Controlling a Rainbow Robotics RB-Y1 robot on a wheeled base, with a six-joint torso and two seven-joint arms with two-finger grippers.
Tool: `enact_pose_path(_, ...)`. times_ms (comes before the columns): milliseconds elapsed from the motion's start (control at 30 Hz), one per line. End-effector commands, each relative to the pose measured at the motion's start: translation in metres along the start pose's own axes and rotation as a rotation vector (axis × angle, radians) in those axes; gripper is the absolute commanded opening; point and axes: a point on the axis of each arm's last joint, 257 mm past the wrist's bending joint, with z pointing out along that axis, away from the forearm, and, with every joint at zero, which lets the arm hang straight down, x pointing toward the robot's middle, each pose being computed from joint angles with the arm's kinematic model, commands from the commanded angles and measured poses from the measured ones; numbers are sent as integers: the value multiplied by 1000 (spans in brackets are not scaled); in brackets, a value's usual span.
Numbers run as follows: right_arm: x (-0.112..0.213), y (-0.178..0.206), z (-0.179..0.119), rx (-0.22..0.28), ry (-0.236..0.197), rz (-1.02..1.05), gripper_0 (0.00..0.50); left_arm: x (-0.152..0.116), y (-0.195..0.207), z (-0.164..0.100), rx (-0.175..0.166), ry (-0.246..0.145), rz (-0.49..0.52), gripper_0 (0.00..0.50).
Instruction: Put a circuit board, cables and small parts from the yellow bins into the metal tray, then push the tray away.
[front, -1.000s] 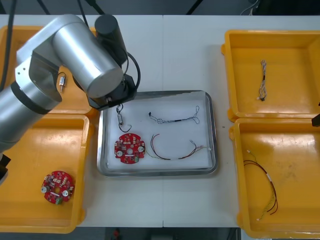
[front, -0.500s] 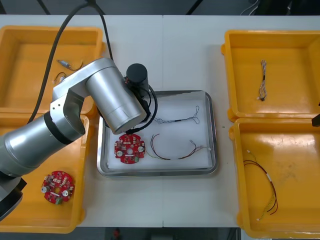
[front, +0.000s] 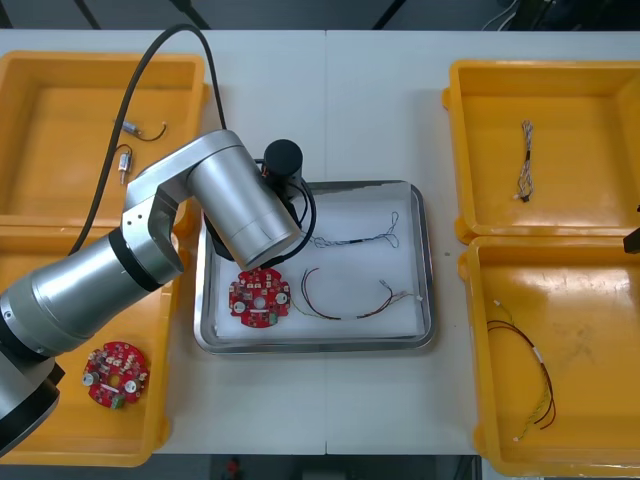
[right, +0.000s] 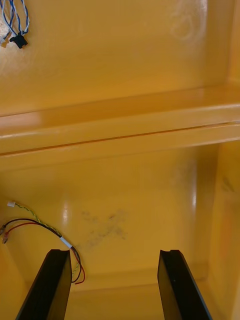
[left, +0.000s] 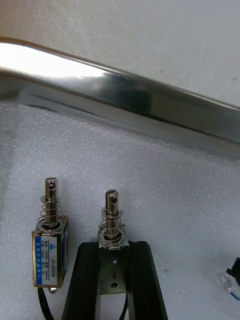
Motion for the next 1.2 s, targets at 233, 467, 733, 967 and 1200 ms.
enact_pose_path(233, -9, -14, -16, 40, -46, -4, 500, 10, -12, -1, 22, -3, -12, 215)
enact_pose_path(467, -9, -14, -16, 40, -46, -4, 500, 5, -18, -11, 47, -6, -4, 350)
enact_pose_path(733, -9, -14, -16, 40, -46, -4, 500, -1, -28, -47, 84, 39, 1, 382)
enact_pose_path(967, -9, -14, -16, 40, -46, -4, 500, -25, -24, -99, 115, 90, -10, 396)
enact_pose_path(1200, -9, -14, -16, 40, -46, -4, 500, -77, 5, -146, 112, 78, -37, 500)
